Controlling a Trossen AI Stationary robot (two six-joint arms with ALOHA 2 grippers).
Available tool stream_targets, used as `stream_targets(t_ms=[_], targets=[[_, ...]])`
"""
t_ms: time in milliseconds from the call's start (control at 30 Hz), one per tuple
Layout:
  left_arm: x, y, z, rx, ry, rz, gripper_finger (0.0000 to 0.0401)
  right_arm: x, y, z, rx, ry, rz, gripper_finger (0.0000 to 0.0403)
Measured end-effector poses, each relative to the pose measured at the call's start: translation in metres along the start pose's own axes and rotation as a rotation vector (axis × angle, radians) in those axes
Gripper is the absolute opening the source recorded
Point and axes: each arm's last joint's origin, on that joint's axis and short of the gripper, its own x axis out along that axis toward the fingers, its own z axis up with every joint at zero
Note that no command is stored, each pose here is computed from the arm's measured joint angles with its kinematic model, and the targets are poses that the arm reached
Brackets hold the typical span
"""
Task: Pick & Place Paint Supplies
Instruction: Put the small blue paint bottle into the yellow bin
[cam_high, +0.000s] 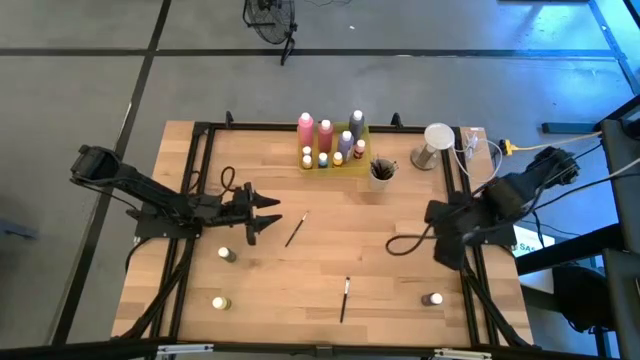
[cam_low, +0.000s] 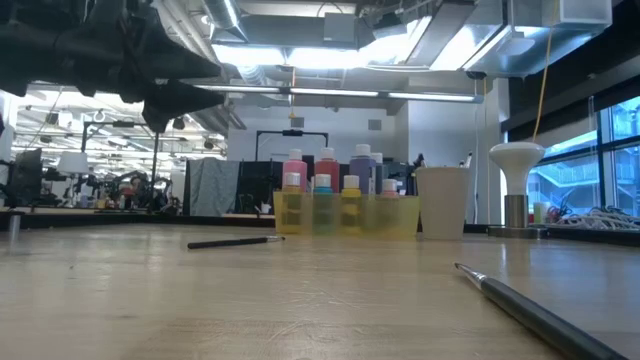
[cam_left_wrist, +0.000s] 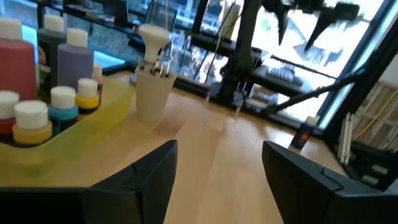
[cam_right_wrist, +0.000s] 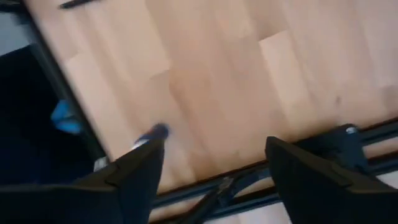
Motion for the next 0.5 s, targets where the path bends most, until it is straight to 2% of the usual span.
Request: stream_targets(t_ms=[233,367,500], targets=[[0.002,-0.002,0.003,0.007,-0.038,-0.025,0.0232,0.018,0.023,0.001,0.05,0.118,0.035,0.0327],[0.002,-0.002,0.002,0.008,-0.04,-0.027,0.023,0.021,0.032,-0.011,0.077,0.162,0.01,0.0332],[0.001,-0.004,0.014,0.025,-0.151,-0.046,0.0232,0.026,0.044,-0.02,0.091,0.16,0.006,0.0329]])
